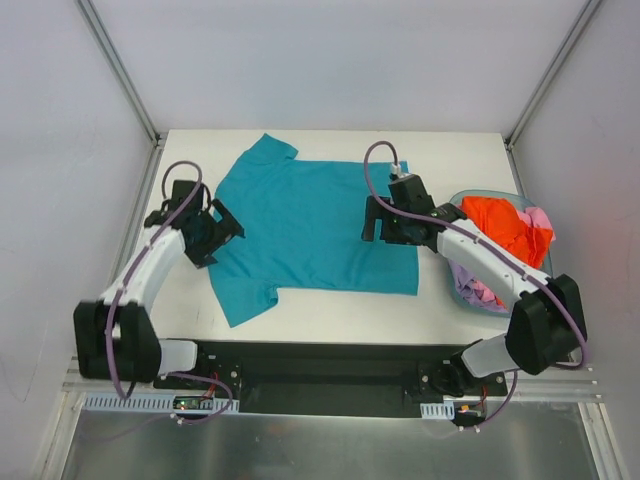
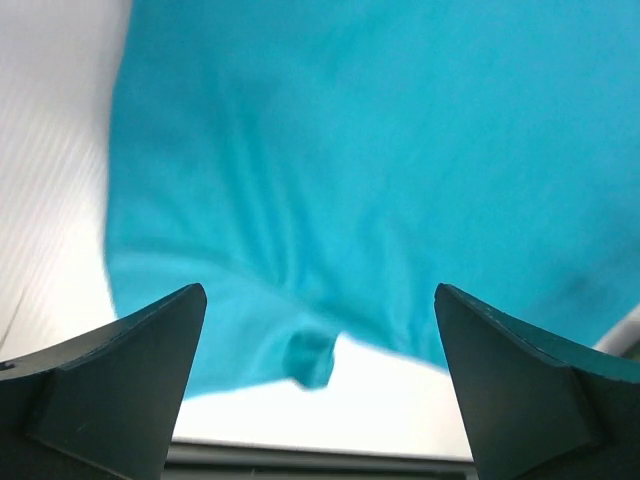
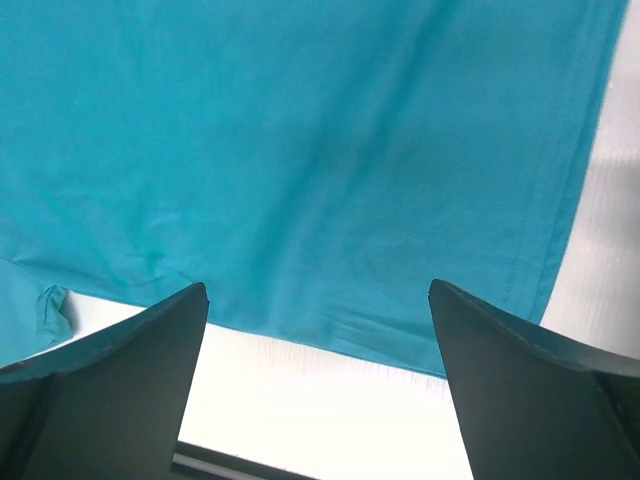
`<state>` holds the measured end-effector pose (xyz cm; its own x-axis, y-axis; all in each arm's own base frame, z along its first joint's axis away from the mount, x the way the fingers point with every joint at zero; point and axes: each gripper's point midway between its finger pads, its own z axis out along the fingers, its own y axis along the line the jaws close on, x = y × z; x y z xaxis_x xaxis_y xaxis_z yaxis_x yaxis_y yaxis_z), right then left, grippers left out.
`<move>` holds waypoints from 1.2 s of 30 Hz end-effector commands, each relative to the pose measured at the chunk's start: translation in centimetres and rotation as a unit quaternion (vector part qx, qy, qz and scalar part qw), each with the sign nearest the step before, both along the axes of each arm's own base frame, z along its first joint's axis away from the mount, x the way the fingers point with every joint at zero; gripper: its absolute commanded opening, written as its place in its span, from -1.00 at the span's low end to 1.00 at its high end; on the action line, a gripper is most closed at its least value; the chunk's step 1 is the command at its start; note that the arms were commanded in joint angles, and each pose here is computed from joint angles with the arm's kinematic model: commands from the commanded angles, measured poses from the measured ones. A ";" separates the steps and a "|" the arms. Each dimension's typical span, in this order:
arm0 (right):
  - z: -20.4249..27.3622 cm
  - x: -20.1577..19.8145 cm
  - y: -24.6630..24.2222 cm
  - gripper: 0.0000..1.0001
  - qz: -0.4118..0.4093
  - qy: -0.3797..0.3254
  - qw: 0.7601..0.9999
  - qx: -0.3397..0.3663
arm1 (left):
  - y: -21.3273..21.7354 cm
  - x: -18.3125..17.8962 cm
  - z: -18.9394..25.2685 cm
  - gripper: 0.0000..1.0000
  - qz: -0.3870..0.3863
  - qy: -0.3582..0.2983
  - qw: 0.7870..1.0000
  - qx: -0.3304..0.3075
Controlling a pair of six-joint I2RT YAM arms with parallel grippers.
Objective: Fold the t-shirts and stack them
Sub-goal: Flatten out the tshirt, then grap the side of the flattened tshirt closest away from the robot with both arms
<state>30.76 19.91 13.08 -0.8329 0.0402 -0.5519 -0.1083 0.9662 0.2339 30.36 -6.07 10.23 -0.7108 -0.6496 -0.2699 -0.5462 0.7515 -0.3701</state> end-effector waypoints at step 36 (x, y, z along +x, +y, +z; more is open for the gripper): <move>-5.4 -8.6 -7.2 0.97 -0.084 0.096 0.991 -0.034 | -0.8 -16.2 -9.2 -1.00 0.060 0.167 0.984 -0.024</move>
<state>24.25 14.04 8.40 -0.8917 0.0965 -0.4422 0.0129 0.9820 0.1882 13.05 -6.93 1.19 -0.6736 -0.7369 0.0573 -0.7362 0.6620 -0.1403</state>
